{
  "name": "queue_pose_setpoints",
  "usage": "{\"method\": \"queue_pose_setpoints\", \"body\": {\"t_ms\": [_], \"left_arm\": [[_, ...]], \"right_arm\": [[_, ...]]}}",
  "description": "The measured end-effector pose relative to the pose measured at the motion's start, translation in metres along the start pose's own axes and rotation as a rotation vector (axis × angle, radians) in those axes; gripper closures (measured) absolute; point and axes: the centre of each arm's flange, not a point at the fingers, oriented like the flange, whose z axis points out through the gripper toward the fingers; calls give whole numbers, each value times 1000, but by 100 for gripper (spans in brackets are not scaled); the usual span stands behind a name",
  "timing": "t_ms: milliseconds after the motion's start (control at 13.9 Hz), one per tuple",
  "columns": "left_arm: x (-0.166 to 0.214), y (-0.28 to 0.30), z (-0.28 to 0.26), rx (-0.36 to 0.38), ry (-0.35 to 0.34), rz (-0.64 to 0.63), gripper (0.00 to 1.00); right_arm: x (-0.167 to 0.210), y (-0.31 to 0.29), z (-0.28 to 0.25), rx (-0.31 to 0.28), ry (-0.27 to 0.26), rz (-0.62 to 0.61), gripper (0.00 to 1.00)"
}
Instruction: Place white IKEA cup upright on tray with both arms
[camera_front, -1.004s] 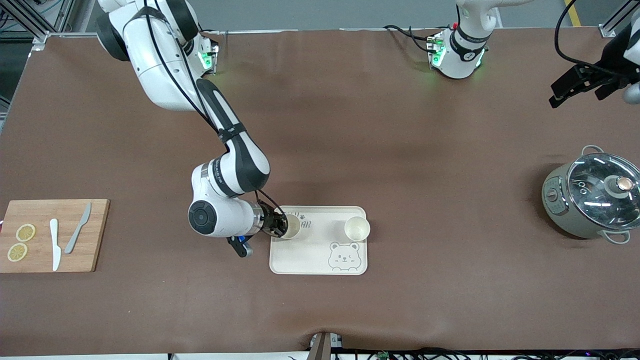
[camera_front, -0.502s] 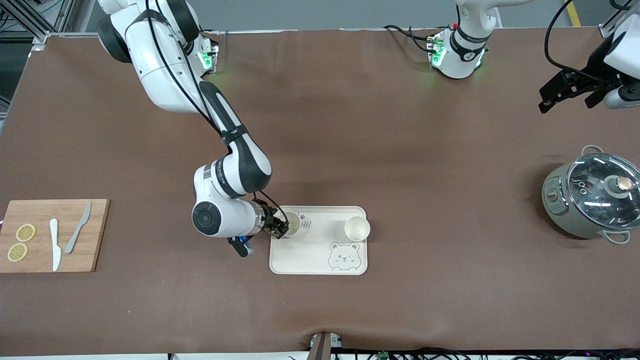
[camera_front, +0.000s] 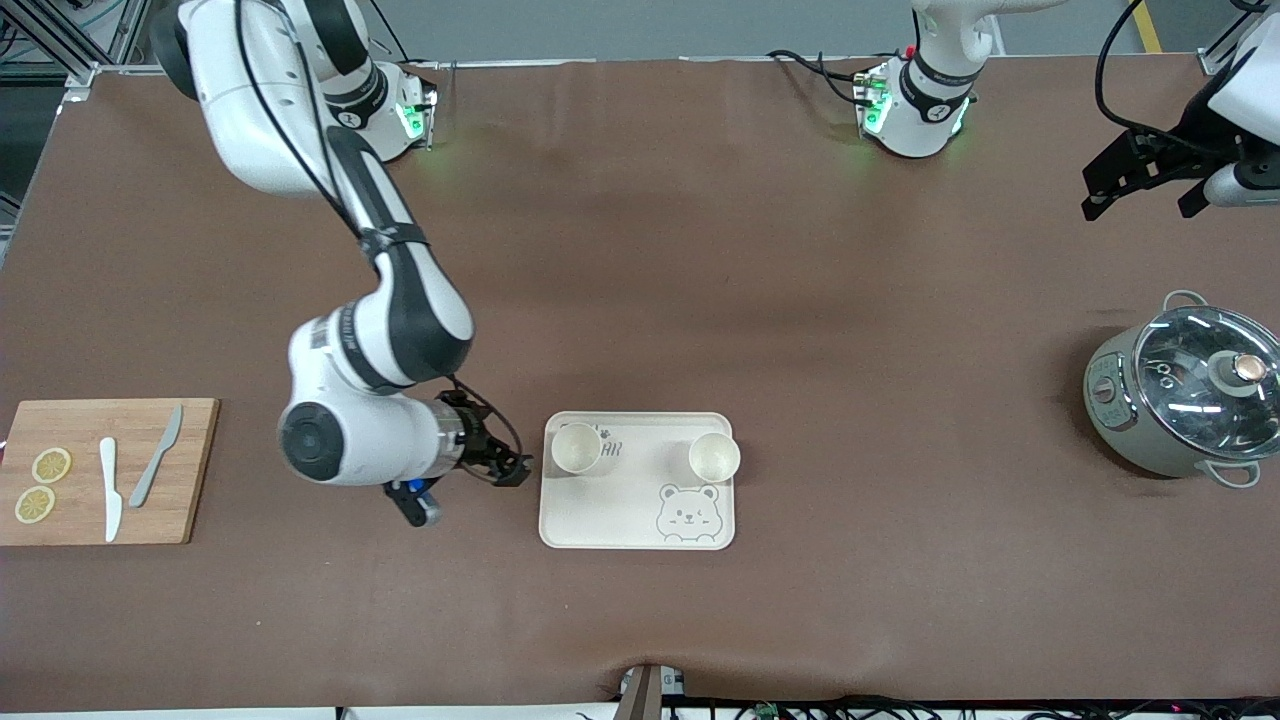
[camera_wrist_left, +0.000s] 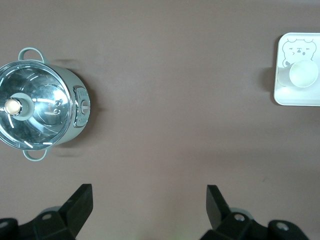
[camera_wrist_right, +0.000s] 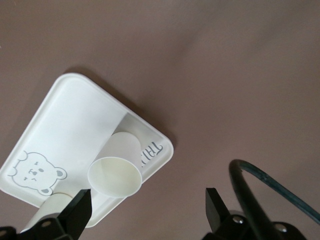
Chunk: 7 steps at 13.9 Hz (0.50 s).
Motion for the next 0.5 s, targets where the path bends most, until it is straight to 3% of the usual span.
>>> {"method": "queue_pose_setpoints", "body": {"t_ms": [143,359,502], "left_arm": [[1,0,1,0,0,0,0],[4,0,6,-1,-7,1,0],[7,0,9,-2,-6,1,0]], "right_arm": [[6,21,-54,-1,9,-14,0],[-5,68,-154,-25,107,-63,0],[-29,99,-215,-7,150,-84,0]]}}
